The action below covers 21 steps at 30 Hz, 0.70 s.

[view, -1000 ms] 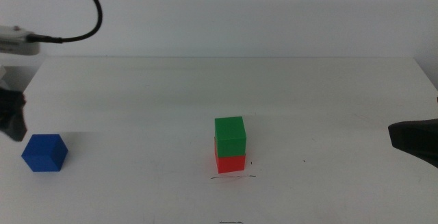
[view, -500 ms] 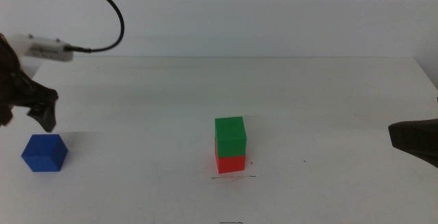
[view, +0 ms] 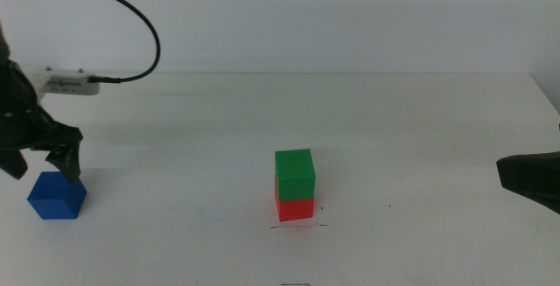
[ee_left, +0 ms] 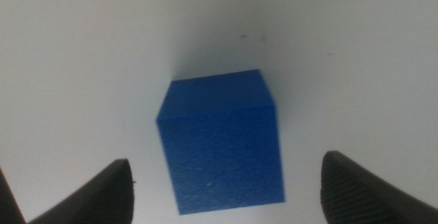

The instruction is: Stack red cubes first, then green, then blue cubes in a specific spot.

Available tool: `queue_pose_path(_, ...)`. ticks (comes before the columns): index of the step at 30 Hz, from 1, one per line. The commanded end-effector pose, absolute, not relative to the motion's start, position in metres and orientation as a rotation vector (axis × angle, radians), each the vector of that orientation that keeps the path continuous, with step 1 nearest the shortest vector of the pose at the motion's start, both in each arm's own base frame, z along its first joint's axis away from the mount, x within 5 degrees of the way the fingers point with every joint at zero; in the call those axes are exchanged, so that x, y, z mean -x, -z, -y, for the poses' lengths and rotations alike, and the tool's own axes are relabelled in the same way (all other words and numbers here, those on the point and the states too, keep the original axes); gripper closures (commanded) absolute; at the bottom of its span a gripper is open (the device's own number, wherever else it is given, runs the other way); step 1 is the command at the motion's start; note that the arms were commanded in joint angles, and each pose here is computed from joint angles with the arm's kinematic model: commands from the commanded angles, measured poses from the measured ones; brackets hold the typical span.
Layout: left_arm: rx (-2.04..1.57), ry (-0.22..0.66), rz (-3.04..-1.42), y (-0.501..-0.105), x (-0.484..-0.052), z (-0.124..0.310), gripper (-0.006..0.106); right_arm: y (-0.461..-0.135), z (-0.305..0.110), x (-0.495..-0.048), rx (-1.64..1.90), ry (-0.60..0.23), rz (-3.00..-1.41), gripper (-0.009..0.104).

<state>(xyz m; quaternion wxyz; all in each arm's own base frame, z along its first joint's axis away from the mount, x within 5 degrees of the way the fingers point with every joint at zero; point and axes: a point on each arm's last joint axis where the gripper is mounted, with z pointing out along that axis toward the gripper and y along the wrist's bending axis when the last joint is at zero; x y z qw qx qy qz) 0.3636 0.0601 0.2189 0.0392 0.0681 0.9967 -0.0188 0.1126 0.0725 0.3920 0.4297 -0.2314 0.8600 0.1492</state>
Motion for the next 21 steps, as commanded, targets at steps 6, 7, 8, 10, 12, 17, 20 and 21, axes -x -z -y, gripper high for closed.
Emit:
queue_pose_path(6, -0.159, 0.094, -2.978, -0.236, -0.364, -0.064, 0.007, -0.403, -0.071, -0.114, 0.559, -0.364, -2.063, 0.012)
queue_pose_path(7, -0.157, 0.099, -2.984, -0.234, -0.364, -0.064, 0.007, -0.403, -0.071, -0.114, 0.559, -0.364, -2.063, 0.012)
queue_pose_path(8, -0.155, 0.106, -2.993, -0.23, -0.366, -0.064, 0.007, -0.403, -0.071, -0.114, 0.559, -0.364, -2.063, 0.012)
queue_pose_path(10, -0.151, 0.124, -3.011, -0.223, -0.368, -0.064, 0.007, -0.403, -0.071, -0.114, 0.559, -0.364, -2.063, 0.012)
queue_pose_path(12, -0.144, 0.145, -3.026, -0.216, -0.37, -0.064, 0.007, -0.403, -0.071, -0.114, 0.559, -0.364, -2.063, 0.012)
queue_pose_path(17, -0.14, 0.163, -3.057, -0.203, -0.372, -0.064, 0.007, -0.403, -0.071, -0.114, 0.559, -0.365, -2.062, 0.012)
queue_pose_path(20, -0.141, 0.165, -3.068, -0.2, -0.373, -0.064, 0.012, -0.403, -0.071, -0.114, 0.559, -0.364, -2.063, 0.012)
queue_pose_path(21, -0.141, 0.166, -3.069, -0.2, -0.373, -0.064, 0.014, -0.403, -0.071, -0.114, 0.559, -0.364, -2.063, 0.012)
